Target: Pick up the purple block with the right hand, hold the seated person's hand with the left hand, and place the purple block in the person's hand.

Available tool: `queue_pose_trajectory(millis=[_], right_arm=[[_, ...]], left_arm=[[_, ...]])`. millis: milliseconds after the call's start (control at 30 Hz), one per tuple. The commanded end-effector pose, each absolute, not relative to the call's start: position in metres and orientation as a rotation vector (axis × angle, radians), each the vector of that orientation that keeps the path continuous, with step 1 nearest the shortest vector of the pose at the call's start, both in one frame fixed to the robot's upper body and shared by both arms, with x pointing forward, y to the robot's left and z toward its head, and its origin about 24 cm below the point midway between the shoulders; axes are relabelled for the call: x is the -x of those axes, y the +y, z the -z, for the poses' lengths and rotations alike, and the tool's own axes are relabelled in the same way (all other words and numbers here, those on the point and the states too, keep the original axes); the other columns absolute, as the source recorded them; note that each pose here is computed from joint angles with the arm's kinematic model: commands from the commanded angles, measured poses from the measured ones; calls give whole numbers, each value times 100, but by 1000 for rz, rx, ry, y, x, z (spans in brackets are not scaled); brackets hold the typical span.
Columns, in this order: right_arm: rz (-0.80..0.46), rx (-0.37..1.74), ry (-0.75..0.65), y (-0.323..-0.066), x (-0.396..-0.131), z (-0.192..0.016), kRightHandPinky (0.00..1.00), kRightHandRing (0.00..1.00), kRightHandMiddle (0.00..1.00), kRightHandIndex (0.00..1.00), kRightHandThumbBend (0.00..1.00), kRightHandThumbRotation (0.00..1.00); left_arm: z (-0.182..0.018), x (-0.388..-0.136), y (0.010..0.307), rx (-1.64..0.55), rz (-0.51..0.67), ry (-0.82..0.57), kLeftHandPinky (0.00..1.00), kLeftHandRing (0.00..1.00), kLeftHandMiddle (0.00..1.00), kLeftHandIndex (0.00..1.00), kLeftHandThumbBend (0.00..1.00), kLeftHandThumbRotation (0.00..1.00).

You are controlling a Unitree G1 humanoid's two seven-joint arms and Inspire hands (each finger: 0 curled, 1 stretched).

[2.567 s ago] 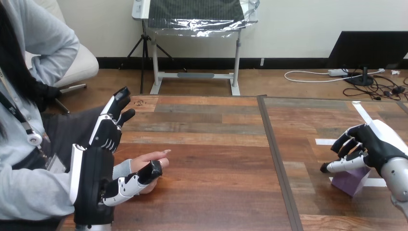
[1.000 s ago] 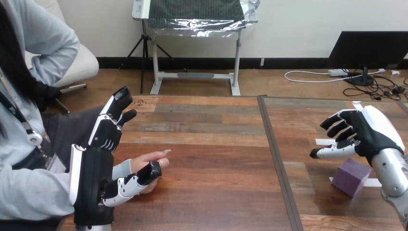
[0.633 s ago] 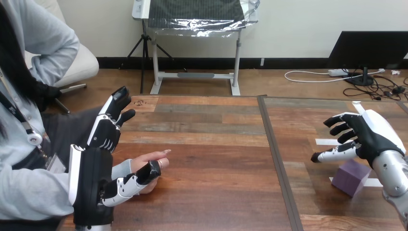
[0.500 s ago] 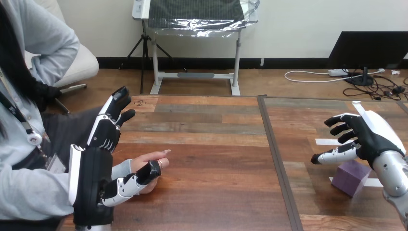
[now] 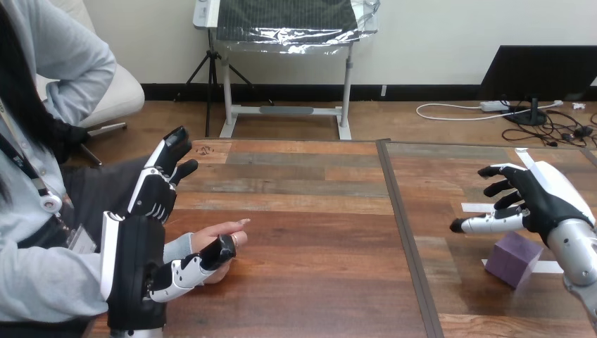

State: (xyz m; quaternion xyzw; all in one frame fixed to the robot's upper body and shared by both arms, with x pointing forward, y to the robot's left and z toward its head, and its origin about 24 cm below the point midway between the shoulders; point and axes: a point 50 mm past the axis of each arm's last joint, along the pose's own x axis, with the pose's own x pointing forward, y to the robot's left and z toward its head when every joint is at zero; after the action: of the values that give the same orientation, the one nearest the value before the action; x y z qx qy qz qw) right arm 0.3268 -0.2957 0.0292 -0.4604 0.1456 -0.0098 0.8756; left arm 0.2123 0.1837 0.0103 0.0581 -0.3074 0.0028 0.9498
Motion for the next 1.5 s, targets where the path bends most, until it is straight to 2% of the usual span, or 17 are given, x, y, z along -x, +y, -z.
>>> queue_pose_trajectory(millis=[0, 100, 633, 1100, 1467], right_arm=[[59, 968, 208, -303, -337, -58, 33, 34, 41, 84, 100, 32], [56, 966, 216, -304, -336, -57, 27, 25, 32, 85, 100, 34], [49, 938, 245, -312, -329, -53, 15, 13, 20, 87, 100, 33], [25, 946, 237, -316, -320, -52, 11, 12, 20, 88, 100, 35], [21, 951, 264, -320, -314, -50, 15, 15, 23, 88, 100, 39]], left_arm=[[-24, -224, 180, -115, 6, -705, 84, 91, 92, 88, 100, 61], [-24, -224, 180, -114, 8, -705, 84, 91, 92, 88, 100, 61], [-25, -225, 180, -115, 14, -703, 85, 91, 92, 88, 100, 62], [-26, -226, 179, -116, 16, -706, 84, 91, 92, 88, 100, 62], [-26, -226, 179, -116, 20, -709, 84, 91, 92, 88, 100, 62]])
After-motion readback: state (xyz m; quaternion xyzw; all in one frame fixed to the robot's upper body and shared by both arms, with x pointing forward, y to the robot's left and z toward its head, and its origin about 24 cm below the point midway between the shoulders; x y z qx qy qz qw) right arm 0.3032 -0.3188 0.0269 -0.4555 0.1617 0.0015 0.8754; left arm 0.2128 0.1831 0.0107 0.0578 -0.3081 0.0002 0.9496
